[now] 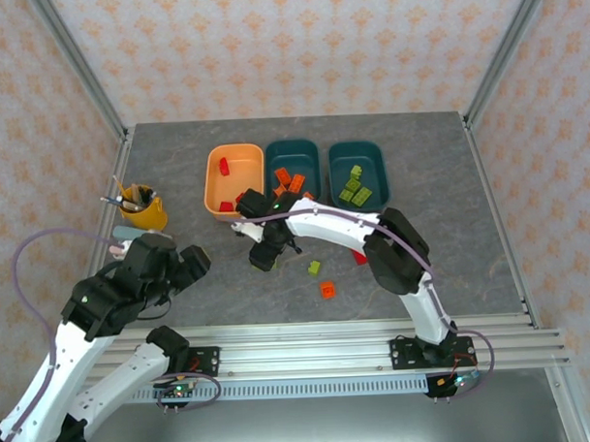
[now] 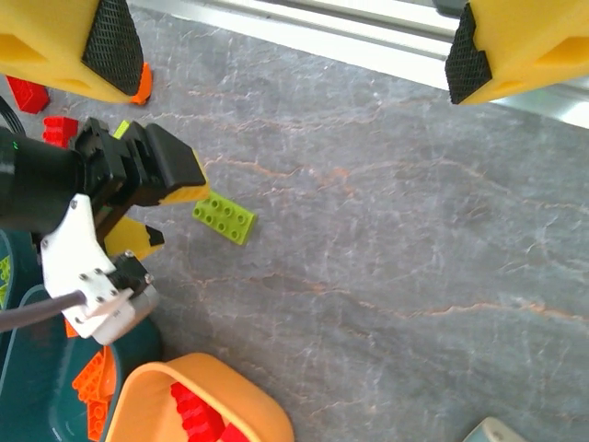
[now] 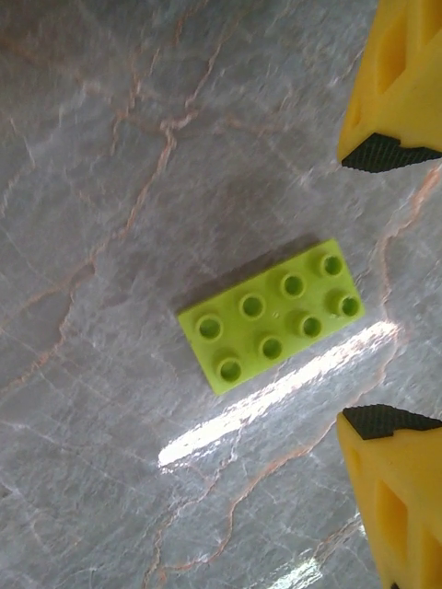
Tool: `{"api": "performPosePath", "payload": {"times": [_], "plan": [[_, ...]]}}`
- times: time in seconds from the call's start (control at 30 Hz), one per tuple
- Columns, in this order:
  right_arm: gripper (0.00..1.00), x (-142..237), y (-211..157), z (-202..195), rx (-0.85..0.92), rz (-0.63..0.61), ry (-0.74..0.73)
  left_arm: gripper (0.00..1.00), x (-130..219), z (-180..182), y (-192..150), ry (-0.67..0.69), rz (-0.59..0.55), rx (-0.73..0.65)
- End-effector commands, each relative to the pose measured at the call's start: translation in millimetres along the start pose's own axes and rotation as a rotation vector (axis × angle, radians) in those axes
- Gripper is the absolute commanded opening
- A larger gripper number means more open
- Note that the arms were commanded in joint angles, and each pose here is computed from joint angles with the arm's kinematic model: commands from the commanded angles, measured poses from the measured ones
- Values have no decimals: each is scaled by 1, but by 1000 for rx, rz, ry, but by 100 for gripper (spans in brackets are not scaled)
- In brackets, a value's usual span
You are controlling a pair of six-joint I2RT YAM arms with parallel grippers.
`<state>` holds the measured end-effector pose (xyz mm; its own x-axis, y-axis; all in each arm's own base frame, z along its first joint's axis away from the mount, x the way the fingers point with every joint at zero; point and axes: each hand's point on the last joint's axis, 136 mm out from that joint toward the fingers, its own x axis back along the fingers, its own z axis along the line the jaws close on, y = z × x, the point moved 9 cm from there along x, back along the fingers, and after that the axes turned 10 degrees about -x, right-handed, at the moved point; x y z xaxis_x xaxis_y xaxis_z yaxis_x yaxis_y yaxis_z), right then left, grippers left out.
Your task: Sort the legos into containers by color
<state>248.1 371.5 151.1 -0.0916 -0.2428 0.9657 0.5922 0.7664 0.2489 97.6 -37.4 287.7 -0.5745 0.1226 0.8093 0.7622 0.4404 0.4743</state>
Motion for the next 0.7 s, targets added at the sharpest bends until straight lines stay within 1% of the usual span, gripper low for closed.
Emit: {"api": "performPosePath", "payload": {"times": [0.0, 0.17, 0.33, 0.5, 0.63, 0.67], "plan": [[70, -7, -1, 10, 33, 72, -63, 88, 0, 12, -10, 58, 47, 5], [70, -21, 5, 7, -6, 102, -133, 88, 4, 8, -7, 24, 39, 0], [67, -31, 6, 7, -23, 137, -139, 89, 7, 2, -5, -39, 31, -13], [57, -38, 0, 2, -73, 176, -187, 89, 7, 0, -6, -73, 32, -8], [45, -38, -3, -12, -199, 180, -229, 89, 6, -1, -6, -86, 26, 2], [43, -39, -4, -16, -233, 187, -231, 89, 5, -2, -5, -89, 25, 5]]}}
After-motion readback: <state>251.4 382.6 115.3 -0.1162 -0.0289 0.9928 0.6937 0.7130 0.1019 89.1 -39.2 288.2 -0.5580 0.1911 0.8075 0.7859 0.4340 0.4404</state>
